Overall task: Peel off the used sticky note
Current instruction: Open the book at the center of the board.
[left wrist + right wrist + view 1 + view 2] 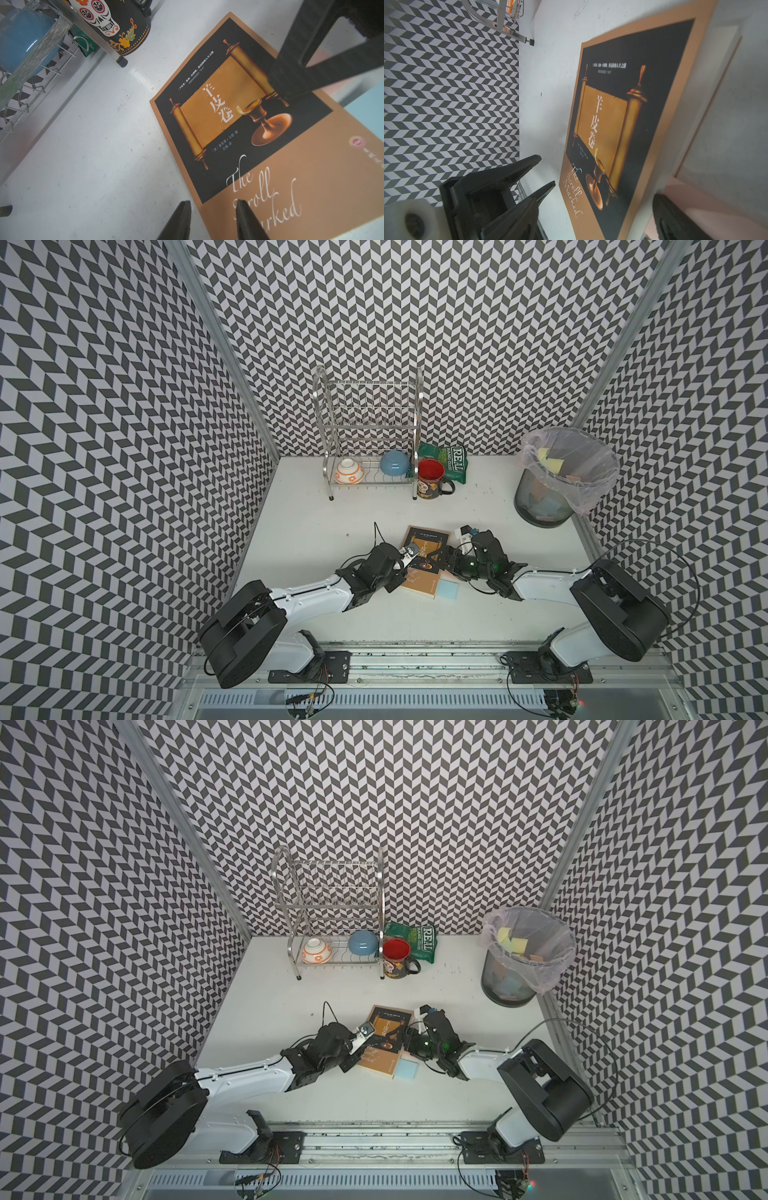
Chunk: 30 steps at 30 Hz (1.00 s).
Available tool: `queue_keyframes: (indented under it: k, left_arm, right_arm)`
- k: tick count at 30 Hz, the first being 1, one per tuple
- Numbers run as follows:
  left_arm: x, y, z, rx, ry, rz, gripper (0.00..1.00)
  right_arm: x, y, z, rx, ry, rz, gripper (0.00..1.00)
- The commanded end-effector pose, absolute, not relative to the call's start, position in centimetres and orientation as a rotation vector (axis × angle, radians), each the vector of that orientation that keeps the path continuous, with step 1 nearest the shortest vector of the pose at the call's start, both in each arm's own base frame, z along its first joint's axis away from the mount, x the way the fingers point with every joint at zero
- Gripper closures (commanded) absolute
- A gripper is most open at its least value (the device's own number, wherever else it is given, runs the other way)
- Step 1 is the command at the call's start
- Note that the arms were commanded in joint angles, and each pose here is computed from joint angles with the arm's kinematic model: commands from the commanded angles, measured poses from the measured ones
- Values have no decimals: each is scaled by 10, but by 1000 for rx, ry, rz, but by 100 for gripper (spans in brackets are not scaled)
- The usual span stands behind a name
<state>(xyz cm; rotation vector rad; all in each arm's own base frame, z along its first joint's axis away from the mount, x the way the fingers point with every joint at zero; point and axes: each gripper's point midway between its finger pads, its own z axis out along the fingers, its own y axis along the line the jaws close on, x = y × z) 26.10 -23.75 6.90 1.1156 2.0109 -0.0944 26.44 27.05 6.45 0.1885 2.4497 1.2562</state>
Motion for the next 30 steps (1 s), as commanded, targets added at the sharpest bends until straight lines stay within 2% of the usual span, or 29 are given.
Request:
queue_keyframes:
  k: [1, 16, 25, 30]
  left_arm:
    - [272, -245, 82, 1077, 1986, -102, 61]
    - [290, -245, 63, 1088, 2050, -10, 64]
    - [324, -213, 100, 916, 2027, 10, 62]
    - [344, -189, 94, 849, 2057, 101, 62]
  right_arm:
    - [266, 272, 68, 193, 2415, 1260, 11]
    - [266, 276, 72, 201, 2403, 1287, 11]
    - [265, 272, 69, 201, 2419, 1246, 11]
    - [264, 269, 68, 202, 2424, 1218, 12]
